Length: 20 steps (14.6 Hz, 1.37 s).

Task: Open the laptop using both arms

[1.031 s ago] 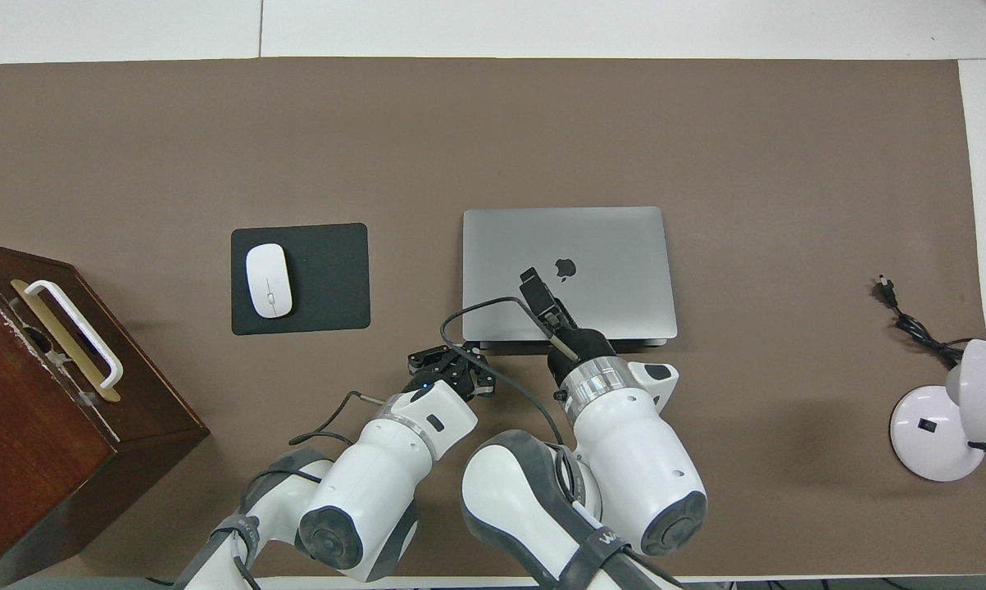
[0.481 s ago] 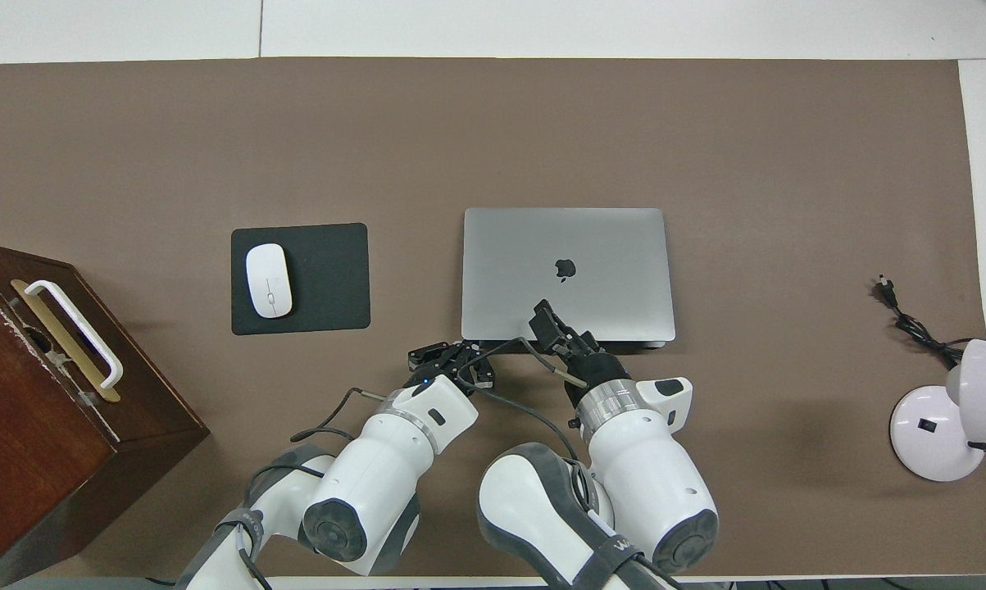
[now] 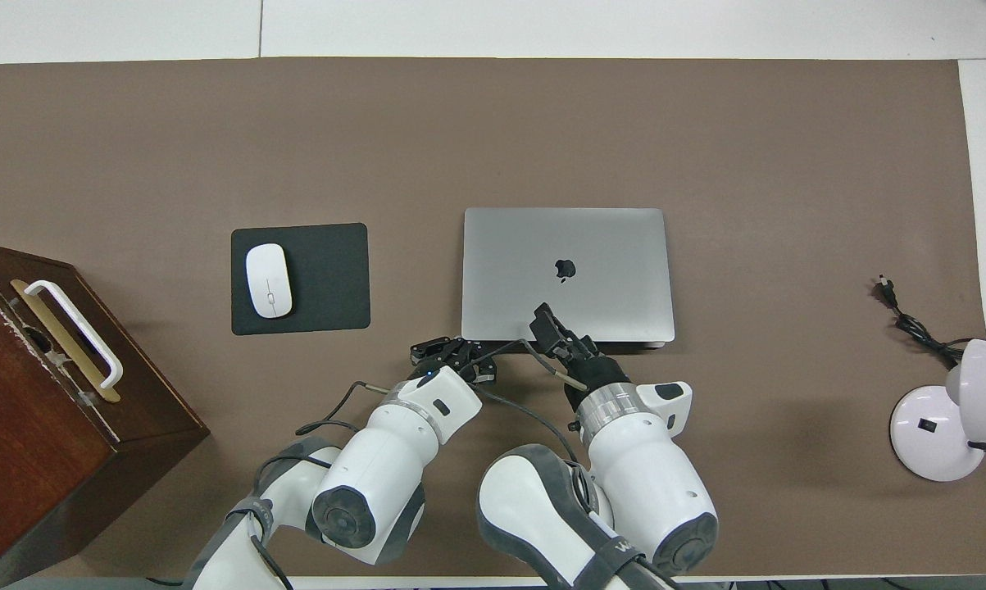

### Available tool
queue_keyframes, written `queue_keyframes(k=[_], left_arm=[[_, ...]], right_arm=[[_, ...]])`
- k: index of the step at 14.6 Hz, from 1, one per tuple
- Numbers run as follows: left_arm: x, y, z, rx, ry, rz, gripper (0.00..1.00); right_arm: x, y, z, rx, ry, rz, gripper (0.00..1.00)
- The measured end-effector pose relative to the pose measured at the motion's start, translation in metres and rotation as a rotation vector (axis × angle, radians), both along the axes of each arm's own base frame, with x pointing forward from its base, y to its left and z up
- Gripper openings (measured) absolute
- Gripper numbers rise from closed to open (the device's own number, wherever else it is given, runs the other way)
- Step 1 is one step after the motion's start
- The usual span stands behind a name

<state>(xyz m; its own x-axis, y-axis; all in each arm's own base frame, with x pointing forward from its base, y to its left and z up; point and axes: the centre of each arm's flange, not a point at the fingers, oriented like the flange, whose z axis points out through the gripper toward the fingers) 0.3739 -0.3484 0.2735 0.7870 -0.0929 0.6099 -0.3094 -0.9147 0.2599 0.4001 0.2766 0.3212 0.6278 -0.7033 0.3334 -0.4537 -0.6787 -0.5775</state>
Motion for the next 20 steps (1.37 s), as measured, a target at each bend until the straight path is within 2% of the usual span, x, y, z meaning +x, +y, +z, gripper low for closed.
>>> queue_keyframes(k=[4, 10, 16, 20], left_arm=[[0.000, 0.000, 0.000, 0.007, -0.004, -0.008, 0.01], [0.003, 0.003, -0.001, 0.042, -0.028, -0.046, 0.01], [0.003, 0.004, -0.005, 0.052, -0.027, -0.052, 0.01], [0.003, 0.004, -0.005, 0.053, -0.028, -0.053, 0.01]], right_arm=[[-0.013, 0.008, -0.001, 0.017, 0.018, 0.007, 1.00], [-0.026, 0.023, -0.009, 0.070, 0.088, 0.091, 1.00], [-0.030, 0.020, -0.017, 0.053, 0.107, 0.122, 1.00], [-0.024, 0.012, -0.017, 0.022, 0.093, 0.143, 1.00]])
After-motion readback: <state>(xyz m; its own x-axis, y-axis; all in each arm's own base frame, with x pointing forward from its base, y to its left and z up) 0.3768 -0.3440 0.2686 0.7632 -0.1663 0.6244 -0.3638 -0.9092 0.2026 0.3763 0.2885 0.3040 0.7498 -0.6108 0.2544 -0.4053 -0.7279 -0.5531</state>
